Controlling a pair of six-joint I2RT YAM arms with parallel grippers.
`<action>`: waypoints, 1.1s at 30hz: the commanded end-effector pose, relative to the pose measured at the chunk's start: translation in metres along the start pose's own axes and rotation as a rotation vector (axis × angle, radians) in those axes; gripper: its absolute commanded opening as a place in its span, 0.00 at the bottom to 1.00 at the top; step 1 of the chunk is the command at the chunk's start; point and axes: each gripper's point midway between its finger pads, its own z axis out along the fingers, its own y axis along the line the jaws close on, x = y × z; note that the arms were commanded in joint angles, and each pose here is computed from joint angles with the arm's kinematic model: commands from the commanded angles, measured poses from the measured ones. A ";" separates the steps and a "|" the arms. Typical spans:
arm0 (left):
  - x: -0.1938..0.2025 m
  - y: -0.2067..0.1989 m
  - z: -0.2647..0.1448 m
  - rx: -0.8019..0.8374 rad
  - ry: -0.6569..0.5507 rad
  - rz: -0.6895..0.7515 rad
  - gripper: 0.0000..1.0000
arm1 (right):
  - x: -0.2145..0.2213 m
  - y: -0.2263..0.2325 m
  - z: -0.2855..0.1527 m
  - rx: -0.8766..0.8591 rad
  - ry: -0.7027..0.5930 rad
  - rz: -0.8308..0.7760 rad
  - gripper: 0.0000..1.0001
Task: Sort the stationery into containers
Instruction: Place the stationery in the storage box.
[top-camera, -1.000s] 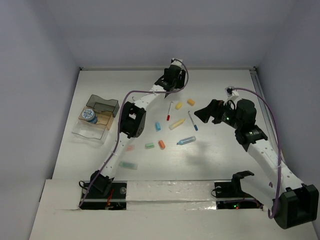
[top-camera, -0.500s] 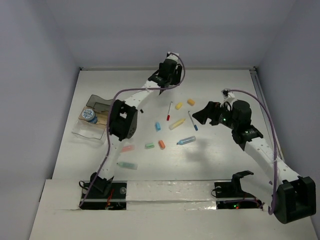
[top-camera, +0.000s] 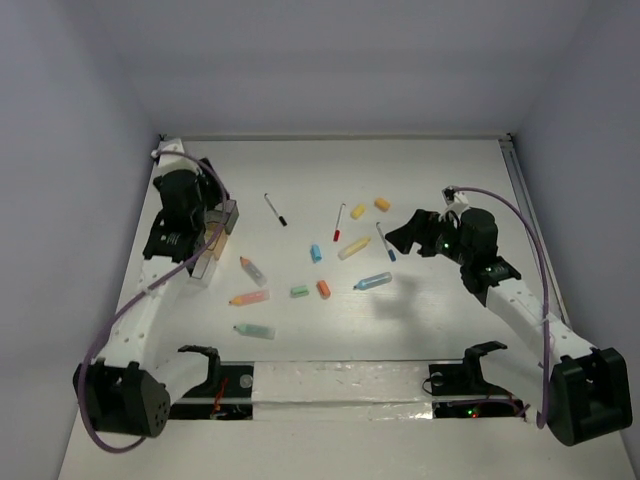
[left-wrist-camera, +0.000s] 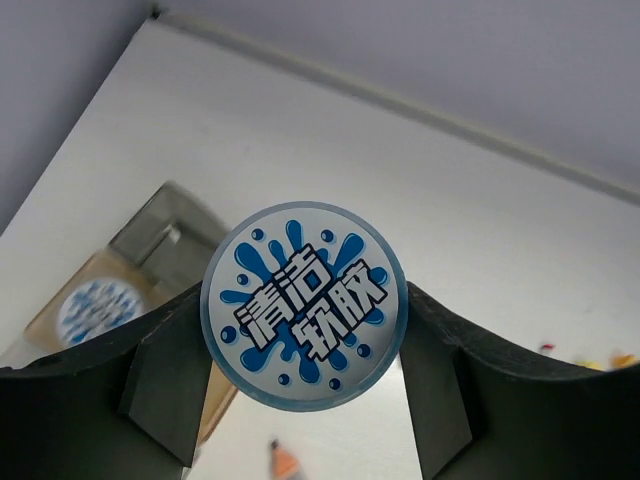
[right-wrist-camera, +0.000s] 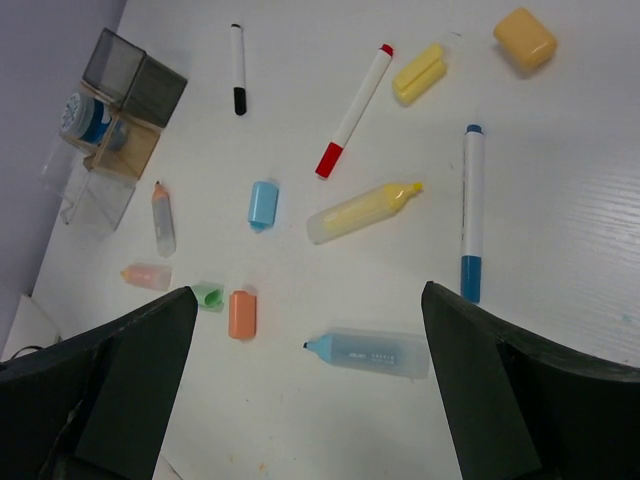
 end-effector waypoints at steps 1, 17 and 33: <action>0.043 0.031 -0.016 -0.031 0.080 -0.049 0.36 | -0.019 0.018 -0.003 -0.054 -0.083 -0.042 1.00; 0.076 0.081 -0.003 -0.170 0.143 -0.073 0.38 | -0.023 0.025 -0.013 -0.073 -0.114 -0.063 1.00; 0.090 0.104 0.022 -0.192 0.210 -0.084 0.46 | -0.020 0.030 -0.013 -0.103 -0.097 -0.063 1.00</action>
